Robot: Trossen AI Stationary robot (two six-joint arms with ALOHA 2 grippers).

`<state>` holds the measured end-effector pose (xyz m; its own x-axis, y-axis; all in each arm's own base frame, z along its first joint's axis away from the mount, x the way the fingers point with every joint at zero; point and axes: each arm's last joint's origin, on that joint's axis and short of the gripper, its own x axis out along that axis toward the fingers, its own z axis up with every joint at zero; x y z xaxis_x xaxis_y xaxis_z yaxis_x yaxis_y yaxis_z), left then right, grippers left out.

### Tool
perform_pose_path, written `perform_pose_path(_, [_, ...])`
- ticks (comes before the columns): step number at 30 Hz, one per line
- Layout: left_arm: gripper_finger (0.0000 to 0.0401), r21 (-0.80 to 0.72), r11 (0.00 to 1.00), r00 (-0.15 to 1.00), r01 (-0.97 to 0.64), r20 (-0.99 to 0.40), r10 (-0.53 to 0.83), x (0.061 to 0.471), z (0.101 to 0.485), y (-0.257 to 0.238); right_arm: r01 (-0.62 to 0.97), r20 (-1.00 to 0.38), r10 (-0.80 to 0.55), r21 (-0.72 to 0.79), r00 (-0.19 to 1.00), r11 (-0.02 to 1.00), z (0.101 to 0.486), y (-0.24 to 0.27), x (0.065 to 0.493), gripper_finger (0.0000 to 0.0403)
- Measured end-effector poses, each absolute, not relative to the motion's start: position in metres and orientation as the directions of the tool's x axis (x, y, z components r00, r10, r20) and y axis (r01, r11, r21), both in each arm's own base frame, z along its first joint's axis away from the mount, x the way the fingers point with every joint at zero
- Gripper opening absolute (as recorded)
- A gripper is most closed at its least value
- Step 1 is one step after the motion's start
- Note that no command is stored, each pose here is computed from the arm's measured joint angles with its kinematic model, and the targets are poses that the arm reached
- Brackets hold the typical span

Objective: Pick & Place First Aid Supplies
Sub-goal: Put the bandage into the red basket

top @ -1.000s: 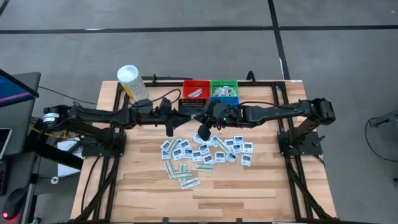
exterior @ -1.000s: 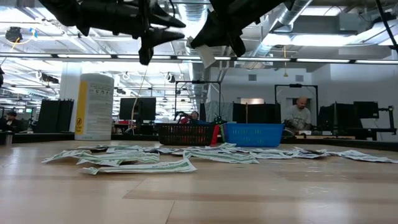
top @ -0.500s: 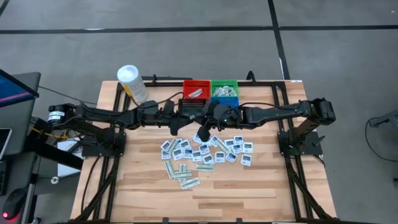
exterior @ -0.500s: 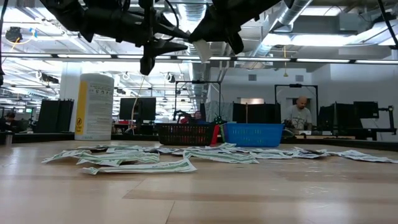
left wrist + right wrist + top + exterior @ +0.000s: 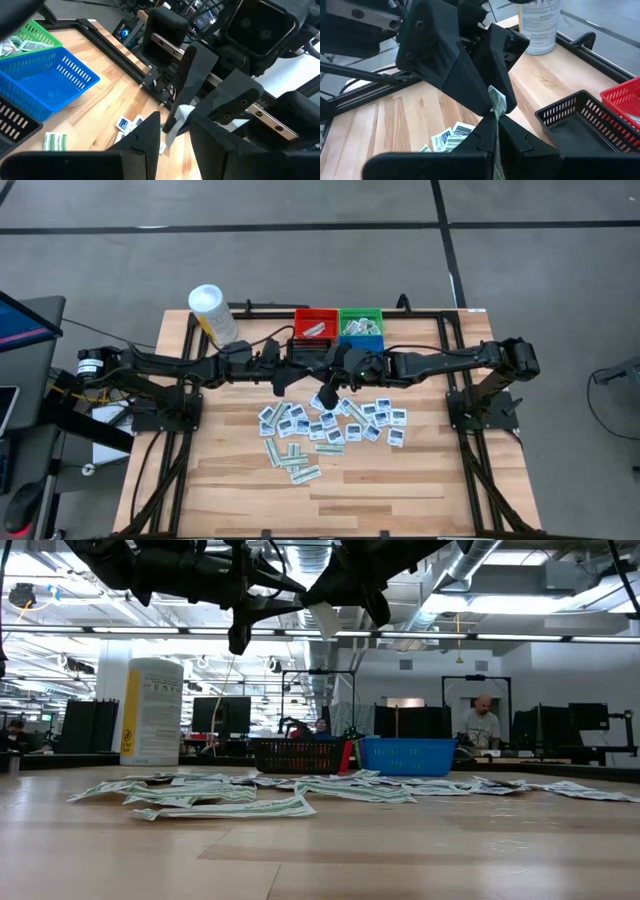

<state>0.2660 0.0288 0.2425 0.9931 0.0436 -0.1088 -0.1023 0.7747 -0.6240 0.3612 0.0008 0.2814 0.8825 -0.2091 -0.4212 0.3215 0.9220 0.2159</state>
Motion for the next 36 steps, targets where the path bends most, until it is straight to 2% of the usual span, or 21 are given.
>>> perform_pose_path(4, [0.0084, -0.617, 0.781, 0.993, -0.097, -0.109, 0.038, 0.266, 0.242, 0.029, 0.301, -0.423, -0.187, 0.22, 0.886, 0.928, 0.281, 0.001, 0.361, 0.0006])
perform_pose_path(10, [0.001, -0.612, 0.785, 0.994, -0.091, -0.109, 0.031, 0.266, 0.242, 0.028, 0.272, -0.433, -0.155, 0.223, 0.888, 0.936, 0.28, 0.002, 0.361, 0.0007])
perform_pose_path(15, [0.0006, -0.61, 0.786, 0.993, -0.098, -0.112, 0.036, 0.266, 0.242, 0.028, 0.274, -0.447, -0.157, 0.21, 0.881, 0.939, 0.279, 0.002, 0.36, 0.0033])
perform_pose_path(21, [0.0004, -0.61, 0.786, 0.993, -0.102, -0.111, 0.043, 0.266, 0.242, 0.029, 0.253, -0.453, -0.159, 0.154, 0.877, 0.955, 0.278, 0.002, 0.36, 0.0093])
perform_pose_path(25, [0.0004, -0.615, 0.782, 0.993, -0.103, -0.111, 0.043, 0.266, 0.242, 0.029, 0.264, -0.512, -0.168, 0.12, 0.843, 0.957, 0.273, 0.001, 0.357, 0.0132])
perform_pose_path(30, [0.0005, -0.64, 0.762, 0.993, -0.099, -0.111, 0.036, 0.266, 0.242, 0.029, 0.361, -0.59, -0.277, 0.026, 0.758, 0.932, 0.264, -0.004, 0.35, 0.0177])
perform_pose_path(36, [0.0006, -0.66, 0.749, 0.994, -0.062, -0.108, -0.013, 0.266, 0.242, 0.027, 0.477, -0.552, -0.424, -0.053, 0.718, 0.877, 0.265, -0.009, 0.349, 0.0198])
